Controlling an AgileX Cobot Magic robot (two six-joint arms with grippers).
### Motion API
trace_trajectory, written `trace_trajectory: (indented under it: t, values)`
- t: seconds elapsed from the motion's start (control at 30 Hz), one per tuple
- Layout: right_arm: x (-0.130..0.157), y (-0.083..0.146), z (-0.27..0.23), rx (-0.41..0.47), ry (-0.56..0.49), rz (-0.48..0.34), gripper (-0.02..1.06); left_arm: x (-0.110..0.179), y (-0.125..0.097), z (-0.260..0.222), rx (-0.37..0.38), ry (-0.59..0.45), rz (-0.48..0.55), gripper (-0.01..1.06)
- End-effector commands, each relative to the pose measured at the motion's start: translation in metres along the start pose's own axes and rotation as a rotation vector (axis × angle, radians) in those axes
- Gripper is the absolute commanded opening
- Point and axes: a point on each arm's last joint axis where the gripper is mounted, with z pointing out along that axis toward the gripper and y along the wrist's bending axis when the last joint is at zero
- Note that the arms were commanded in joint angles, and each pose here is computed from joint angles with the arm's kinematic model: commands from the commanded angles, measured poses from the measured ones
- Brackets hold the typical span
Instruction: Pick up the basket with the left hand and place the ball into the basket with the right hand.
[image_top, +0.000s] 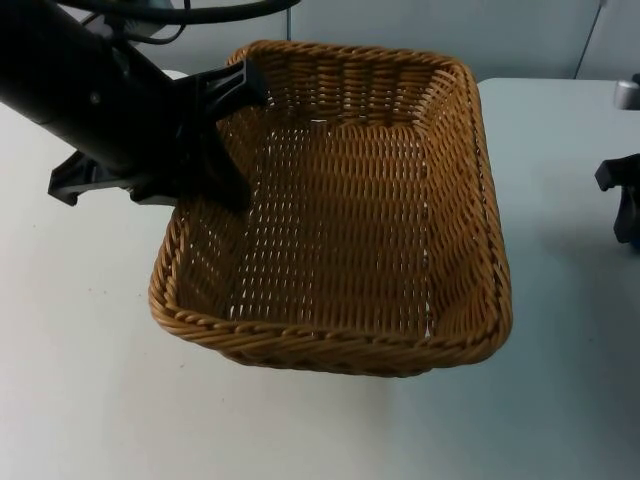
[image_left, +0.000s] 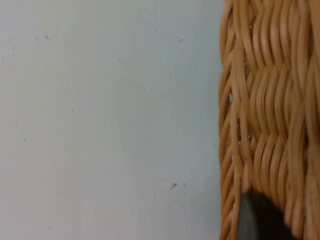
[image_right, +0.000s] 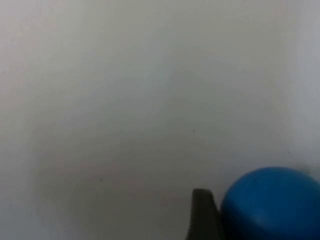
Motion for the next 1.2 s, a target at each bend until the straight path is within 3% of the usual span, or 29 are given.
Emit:
trace_trajectory:
  t: [0.0, 0.13, 0.17, 0.2, 0.47, 0.63, 1.17]
  values:
    - [-0.002, -0.002, -0.002, 0.004, -0.009, 0.007, 0.45, -0.002, -0.003, -0.005, 0.016, -0.024, -0.015, 0.0]
    - [-0.001, -0.002, -0.002, 0.005, -0.005, 0.005, 0.13, -0.002, -0.003, -0.005, 0.016, -0.024, -0.015, 0.0]
    - [-0.001, -0.002, -0.002, 0.005, -0.005, 0.005, 0.13, -0.002, -0.003, -0.005, 0.016, -0.024, -0.015, 0.0]
    - [-0.001, -0.002, -0.002, 0.005, -0.005, 0.005, -0.01, -0.002, -0.003, -0.005, 0.016, -0.024, -0.015, 0.0]
    - [0.001, -0.001, -0.005, 0.003, 0.014, -0.001, 0.0, -0.002, -0.003, -0.005, 0.016, -0.024, -0.015, 0.0]
    - [-0.004, -0.001, -0.038, 0.007, -0.041, -0.036, 0.0, -0.002, -0.003, -0.005, 0.016, -0.024, -0.015, 0.0]
    - [0.015, 0.005, -0.196, 0.021, -0.305, -0.039, 0.0, -0.001, -0.004, -0.005, 0.019, -0.012, -0.016, 0.0]
